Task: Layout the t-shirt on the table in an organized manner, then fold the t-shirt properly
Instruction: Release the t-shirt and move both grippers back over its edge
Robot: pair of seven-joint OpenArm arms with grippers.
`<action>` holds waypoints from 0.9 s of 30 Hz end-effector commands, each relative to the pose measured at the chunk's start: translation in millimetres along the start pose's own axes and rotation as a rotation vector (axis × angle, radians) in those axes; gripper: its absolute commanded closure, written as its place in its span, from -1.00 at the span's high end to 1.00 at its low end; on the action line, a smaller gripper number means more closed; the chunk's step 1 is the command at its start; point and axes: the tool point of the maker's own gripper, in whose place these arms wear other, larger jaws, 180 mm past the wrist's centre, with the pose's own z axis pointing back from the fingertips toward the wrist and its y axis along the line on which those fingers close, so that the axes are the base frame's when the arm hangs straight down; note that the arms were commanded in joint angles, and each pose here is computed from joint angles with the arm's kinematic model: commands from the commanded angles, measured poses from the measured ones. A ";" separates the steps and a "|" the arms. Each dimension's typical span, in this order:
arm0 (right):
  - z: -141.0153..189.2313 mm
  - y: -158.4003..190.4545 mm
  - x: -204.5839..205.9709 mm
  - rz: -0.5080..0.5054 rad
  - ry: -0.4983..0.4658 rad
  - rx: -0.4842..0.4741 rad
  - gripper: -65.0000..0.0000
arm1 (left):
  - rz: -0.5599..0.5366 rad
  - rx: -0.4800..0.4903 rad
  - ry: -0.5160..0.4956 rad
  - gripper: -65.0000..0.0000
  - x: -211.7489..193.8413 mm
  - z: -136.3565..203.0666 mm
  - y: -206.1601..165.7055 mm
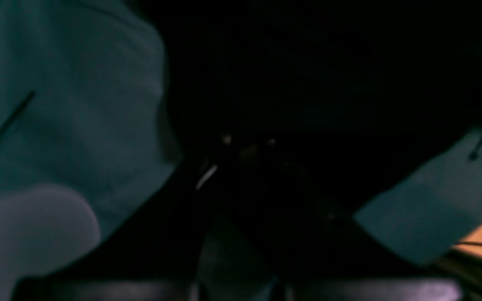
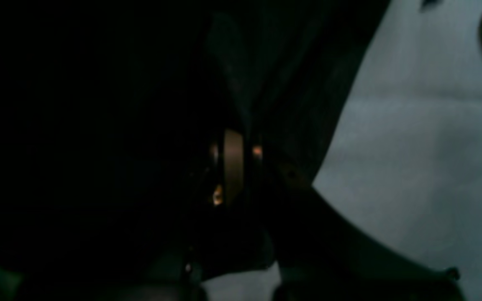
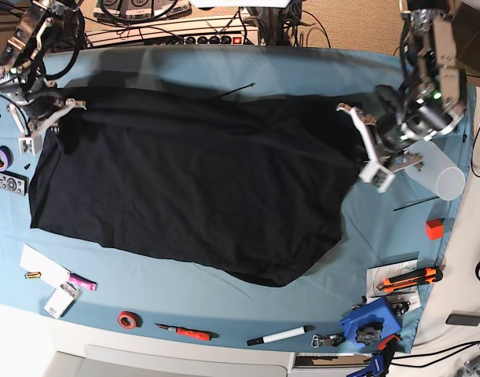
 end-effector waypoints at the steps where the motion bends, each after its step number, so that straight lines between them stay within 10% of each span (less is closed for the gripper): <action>1: 3.5 -6.5 19.9 0.022 -0.058 -0.020 -1.00 | -0.018 0.019 -0.047 -1.00 16.3 0.2 5.3; 24: -59.6 -14.9 52.4 -0.188 -0.103 0.065 -0.99 | 0.075 0.099 -0.149 -1.00 40.1 -40.0 51.5; 27: -59.4 -13.8 55.3 -0.187 -0.111 0.071 -0.61 | 0.066 0.089 -0.158 -0.75 43.9 -39.8 50.6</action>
